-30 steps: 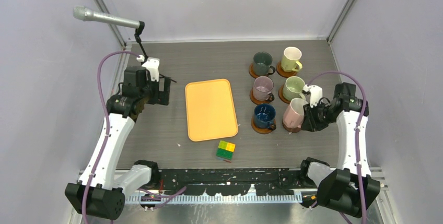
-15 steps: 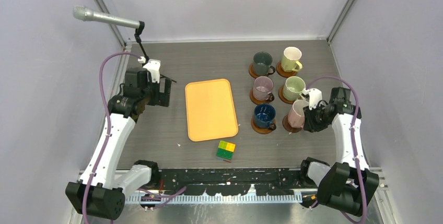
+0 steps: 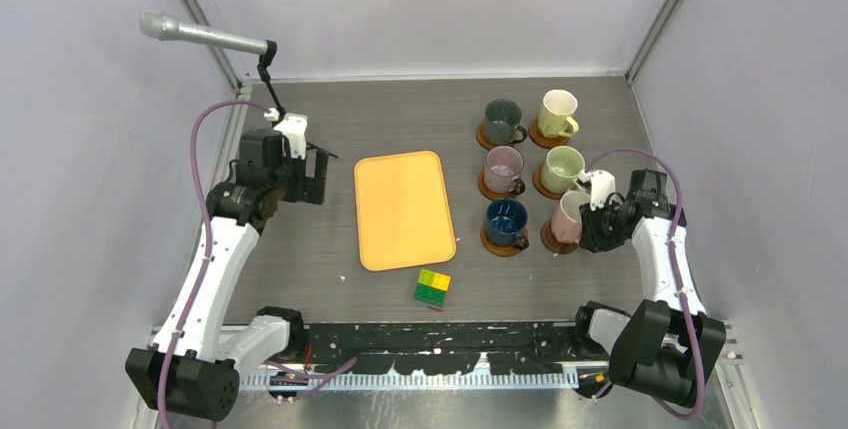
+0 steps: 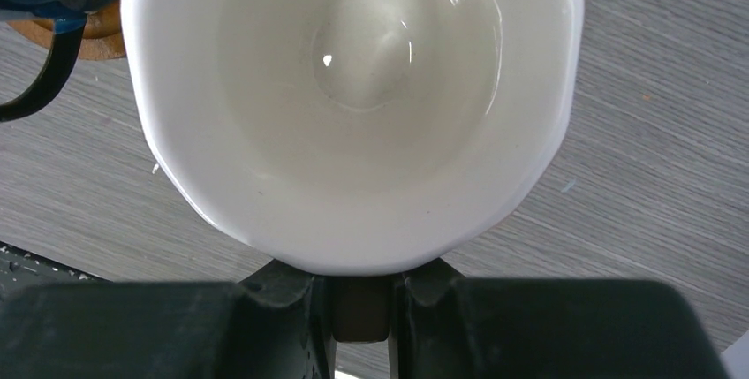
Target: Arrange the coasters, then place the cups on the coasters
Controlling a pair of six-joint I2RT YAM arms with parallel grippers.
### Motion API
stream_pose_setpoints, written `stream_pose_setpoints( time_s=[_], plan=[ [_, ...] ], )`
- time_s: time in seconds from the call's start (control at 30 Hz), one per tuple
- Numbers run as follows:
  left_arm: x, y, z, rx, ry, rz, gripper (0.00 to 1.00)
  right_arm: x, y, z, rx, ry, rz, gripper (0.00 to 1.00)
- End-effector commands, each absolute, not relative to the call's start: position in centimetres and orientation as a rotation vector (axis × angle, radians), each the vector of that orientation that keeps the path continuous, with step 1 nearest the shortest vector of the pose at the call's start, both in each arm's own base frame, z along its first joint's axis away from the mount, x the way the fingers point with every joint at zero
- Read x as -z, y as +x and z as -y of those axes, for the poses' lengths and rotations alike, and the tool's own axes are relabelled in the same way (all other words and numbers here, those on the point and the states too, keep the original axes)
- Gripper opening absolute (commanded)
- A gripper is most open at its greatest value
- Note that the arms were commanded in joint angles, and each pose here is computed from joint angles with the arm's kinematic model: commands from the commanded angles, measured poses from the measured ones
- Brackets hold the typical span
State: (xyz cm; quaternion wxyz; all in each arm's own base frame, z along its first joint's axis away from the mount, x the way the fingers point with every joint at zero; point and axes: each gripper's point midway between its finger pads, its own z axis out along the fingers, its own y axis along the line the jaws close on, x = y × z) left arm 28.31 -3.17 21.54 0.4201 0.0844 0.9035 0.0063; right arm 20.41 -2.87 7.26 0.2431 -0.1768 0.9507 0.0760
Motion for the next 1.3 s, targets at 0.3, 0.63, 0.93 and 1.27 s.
stream_pose_setpoints(
  time_s=[0.3, 0.63, 0.93, 1.27],
  plan=[
    [-22.4, 29.4, 3.1, -0.023, 0.203, -2.213, 1.0, -7.1, 20.4, 2.4, -0.209, -0.55, -2.535, 0.03],
    [-22.3, 29.4, 3.2, -0.016, 0.201, -2.215, 1.0, -6.6, 18.9, 1.8, -0.234, -0.583, -2.547, 0.04],
    [-22.3, 29.4, 3.3, -0.011, 0.199, -2.215, 1.0, -6.5, 18.1, 1.4, -0.258, -0.585, -2.558, 0.1],
    [-22.3, 29.4, 3.3, -0.009, 0.199, -2.214, 1.0, -6.5, 17.4, 1.2, -0.278, -0.585, -2.582, 0.45]
  ],
)
